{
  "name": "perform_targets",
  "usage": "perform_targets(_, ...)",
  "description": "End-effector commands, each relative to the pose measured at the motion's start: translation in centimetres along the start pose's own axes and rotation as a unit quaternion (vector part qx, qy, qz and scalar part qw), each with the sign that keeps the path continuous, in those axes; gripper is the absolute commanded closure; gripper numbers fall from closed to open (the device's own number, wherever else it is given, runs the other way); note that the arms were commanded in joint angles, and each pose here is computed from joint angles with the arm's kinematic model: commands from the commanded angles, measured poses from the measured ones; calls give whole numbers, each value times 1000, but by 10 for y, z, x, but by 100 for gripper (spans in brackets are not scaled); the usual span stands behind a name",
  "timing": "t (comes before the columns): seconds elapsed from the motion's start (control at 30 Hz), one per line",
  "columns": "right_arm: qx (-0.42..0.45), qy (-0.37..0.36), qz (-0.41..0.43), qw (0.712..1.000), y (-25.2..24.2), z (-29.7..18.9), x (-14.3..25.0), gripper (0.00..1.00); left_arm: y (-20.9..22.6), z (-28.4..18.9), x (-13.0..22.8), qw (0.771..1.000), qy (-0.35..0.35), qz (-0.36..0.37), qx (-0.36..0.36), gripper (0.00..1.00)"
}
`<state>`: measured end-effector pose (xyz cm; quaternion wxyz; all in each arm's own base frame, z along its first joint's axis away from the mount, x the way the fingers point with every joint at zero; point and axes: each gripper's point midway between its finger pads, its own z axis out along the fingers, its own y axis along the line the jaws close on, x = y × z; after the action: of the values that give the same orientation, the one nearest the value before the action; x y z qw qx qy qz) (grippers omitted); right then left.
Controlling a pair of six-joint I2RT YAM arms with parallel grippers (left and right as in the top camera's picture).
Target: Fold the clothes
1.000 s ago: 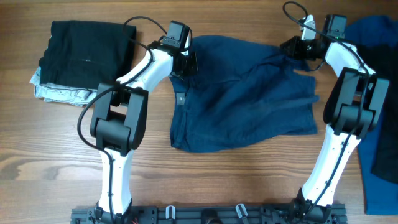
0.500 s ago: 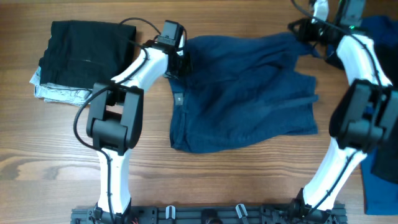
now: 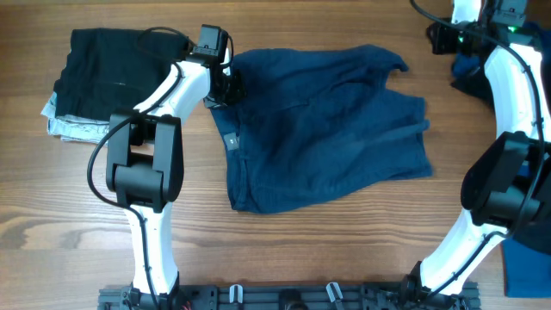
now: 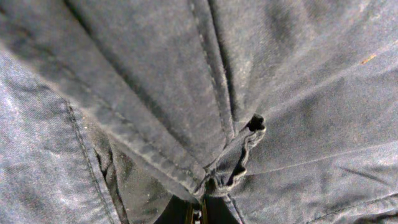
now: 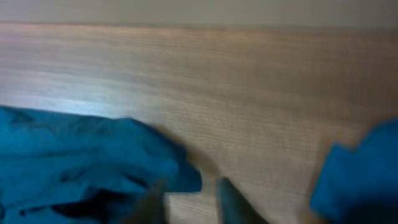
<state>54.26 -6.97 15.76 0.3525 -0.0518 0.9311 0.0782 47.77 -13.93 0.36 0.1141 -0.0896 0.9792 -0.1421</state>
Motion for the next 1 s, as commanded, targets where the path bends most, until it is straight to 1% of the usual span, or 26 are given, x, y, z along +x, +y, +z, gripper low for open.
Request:
perform_targets(0.0, 11, 35, 42, 998, -12, 17, 23, 47, 0, -13, -5, 1000, -16, 9, -4, 96)
perform_targets(0.03, 6, 38, 53, 998, -11, 23, 26, 44, 0, -13, -6, 1000, -17, 10, -4, 96)
perform_targets(0.13, 0, 55, 112, 992, -12, 42, 40, 44, -1, -13, -7, 1000, -18, 10, -3, 96)
perform_targets(0.3, -73, 71, 146, 984, 7, 69, 57, 44, -1, -13, -6, 1000, -17, 10, -3, 96)
perform_targets(0.4, -77, 73, 184, 977, 5, 85, 63, 44, -1, -13, -6, 1000, -17, 10, -3, 96)
perform_targets(0.53, -136, 57, 212, 966, 20, 95, 57, 44, 0, -13, -5, 1000, -15, 9, -4, 96)
perform_targets(0.6, -148, 49, 225, 962, 22, 96, 52, 44, 0, -13, -4, 1000, -13, 9, -5, 96)
perform_targets(0.7, -149, 56, 256, 953, 24, 95, 53, 45, 0, -13, -4, 1000, -13, 9, -5, 96)
perform_targets(0.83, -126, 89, 276, 949, 21, 96, 70, 43, 0, -13, -4, 1000, -13, 9, -5, 96)
perform_targets(0.97, -120, 116, 280, 945, 24, 98, 85, 37, 0, -13, -4, 1000, -13, 9, -5, 96)
